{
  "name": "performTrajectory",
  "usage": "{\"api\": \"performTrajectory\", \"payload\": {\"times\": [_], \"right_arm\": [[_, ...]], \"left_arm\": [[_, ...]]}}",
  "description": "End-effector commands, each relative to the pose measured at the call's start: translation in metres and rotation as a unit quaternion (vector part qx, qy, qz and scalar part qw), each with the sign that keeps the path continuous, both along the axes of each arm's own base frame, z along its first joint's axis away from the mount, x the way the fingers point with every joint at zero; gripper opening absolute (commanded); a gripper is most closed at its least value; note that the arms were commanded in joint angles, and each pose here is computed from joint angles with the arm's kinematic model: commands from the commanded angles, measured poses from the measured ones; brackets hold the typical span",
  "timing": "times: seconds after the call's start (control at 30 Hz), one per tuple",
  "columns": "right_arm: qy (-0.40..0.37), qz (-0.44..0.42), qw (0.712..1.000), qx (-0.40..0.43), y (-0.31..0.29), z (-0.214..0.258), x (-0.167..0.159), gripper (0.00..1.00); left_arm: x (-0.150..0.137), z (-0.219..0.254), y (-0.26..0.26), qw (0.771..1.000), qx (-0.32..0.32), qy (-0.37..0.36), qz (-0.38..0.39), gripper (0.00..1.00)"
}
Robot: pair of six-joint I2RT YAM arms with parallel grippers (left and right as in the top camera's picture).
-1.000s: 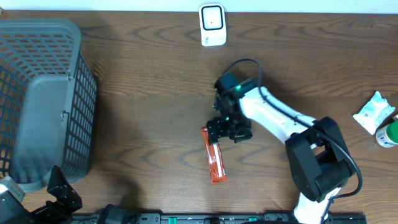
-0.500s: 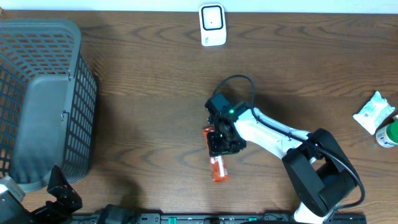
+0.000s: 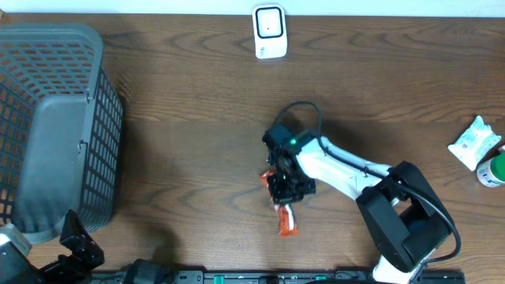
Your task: Scan the item barcode
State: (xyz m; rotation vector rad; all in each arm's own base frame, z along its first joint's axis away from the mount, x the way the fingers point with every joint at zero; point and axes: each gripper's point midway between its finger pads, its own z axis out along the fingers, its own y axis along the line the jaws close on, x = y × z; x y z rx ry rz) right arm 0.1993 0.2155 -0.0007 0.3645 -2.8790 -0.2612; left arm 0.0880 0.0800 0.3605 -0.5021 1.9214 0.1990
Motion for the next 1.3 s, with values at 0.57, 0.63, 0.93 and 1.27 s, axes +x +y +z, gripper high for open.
{"api": "performTrajectory", "payload": {"times": [0.57,0.63,0.93,1.27], "right_arm": [[-0.226,0.123,0.966,-0.027,0.009,0.053,0.127,0.90],[-0.205,0.112,0.972,-0.011,0.006,0.070,0.126,0.93],[-0.158,0.047,0.986,-0.008,-0.032,0.063,0.131,0.73],[-0.254,0.152,0.938,-0.179,-0.012,0.047,0.104,0.99]], "left_arm": [[-0.001,0.002,0.001,1.000,0.004,-0.001,0.001,0.98],[-0.001,0.002,0.001,1.000,0.004,-0.001,0.001,0.98],[-0.001,0.002,0.001,1.000,0.004,-0.001,0.001,0.98],[-0.001,0.002,0.001,1.000,0.004,-0.001,0.001,0.98]]}}
